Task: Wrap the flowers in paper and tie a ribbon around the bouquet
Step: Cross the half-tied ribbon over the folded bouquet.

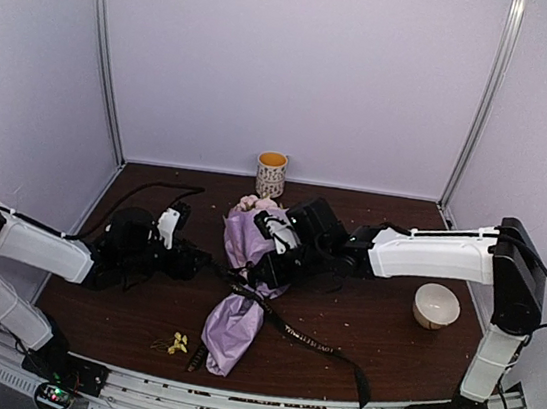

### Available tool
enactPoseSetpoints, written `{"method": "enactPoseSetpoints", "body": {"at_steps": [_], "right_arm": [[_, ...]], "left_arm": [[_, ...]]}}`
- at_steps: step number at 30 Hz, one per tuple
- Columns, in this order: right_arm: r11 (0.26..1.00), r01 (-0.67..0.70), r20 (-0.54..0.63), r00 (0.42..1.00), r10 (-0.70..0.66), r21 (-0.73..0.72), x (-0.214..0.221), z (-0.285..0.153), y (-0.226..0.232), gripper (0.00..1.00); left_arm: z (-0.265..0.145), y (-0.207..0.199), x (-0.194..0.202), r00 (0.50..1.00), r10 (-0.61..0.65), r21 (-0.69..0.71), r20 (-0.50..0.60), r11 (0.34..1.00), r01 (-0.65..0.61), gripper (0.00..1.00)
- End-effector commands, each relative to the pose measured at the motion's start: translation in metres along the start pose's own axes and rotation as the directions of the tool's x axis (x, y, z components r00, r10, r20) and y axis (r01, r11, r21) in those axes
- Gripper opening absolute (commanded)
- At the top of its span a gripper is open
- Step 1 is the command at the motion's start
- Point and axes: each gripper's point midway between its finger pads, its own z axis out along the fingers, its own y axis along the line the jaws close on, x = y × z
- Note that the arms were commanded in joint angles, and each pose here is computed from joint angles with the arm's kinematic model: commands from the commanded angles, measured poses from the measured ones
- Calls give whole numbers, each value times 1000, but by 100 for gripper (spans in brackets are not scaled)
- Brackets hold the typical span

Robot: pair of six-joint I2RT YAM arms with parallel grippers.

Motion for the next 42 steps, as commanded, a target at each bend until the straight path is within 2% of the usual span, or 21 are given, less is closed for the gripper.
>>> {"method": "enactPoseSetpoints", "body": {"at_steps": [1,3,6,9,11,13,15,16,18,21,25,27,30,32,35,38,39,42], "right_arm": [[999,13,49,999,-11,-40,-13,-17,13,0],[999,13,56,998,-10,-44,-15,-19,14,0],[999,16,50,999,-14,-47,-14,-19,14,0],[999,19,42,999,-17,-48,-12,-19,15,0],[999,19,39,999,-17,-48,-11,-19,14,0],[999,20,36,999,-18,-48,-10,-19,14,0],[999,18,28,999,-16,-48,-9,-19,14,0],[999,13,22,1000,-12,-47,-8,-19,13,0],[999,4,14,1000,-3,-47,-5,-19,12,0],[998,-3,10,1000,4,-56,-4,-18,12,0],[998,-12,-2,1000,12,-61,-2,-15,12,0],[998,-15,-5,1000,15,-61,-2,-14,12,0],[998,-21,-10,1000,21,-55,-1,-15,11,0],[998,-24,-6,1000,24,-59,-2,-16,12,0],[997,-31,0,1000,31,-65,-3,-17,14,0],[997,-29,2,1000,29,-67,-4,-19,14,0],[997,-27,1,1000,27,-67,-4,-19,15,0],[997,-25,-2,1000,25,-71,-3,-20,15,0]], "left_arm": [[-10,4,-10,998,-28,-25,54,999,29,86],[-14,-1,-12,997,-22,-1,71,1000,22,96],[-23,-9,-18,993,-2,42,116,999,-3,97],[-40,-19,-35,975,24,83,222,996,-43,88],[-52,-38,-47,952,98,152,288,977,-147,77],[-52,-64,-50,920,259,197,293,926,-323,65],[-42,-83,-41,872,435,184,226,860,-477,62],[-38,-86,-38,837,510,171,200,823,-542,64],[-37,-102,-26,761,614,226,210,726,-649,76],[-37,-117,-7,680,691,325,245,603,-729,91],[-15,-118,17,608,776,400,168,510,-762,95],[-1,-115,24,575,810,420,116,485,-767,95],[22,-101,15,574,817,344,47,526,-777,90],[30,-102,4,588,806,306,59,546,-780,86],[33,-109,0,609,787,318,97,556,-768,79],[38,-110,6,630,772,341,83,572,-746,59],[41,-110,7,634,770,345,69,578,-740,56],[45,-108,7,646,762,348,47,594,-726,53]]}}
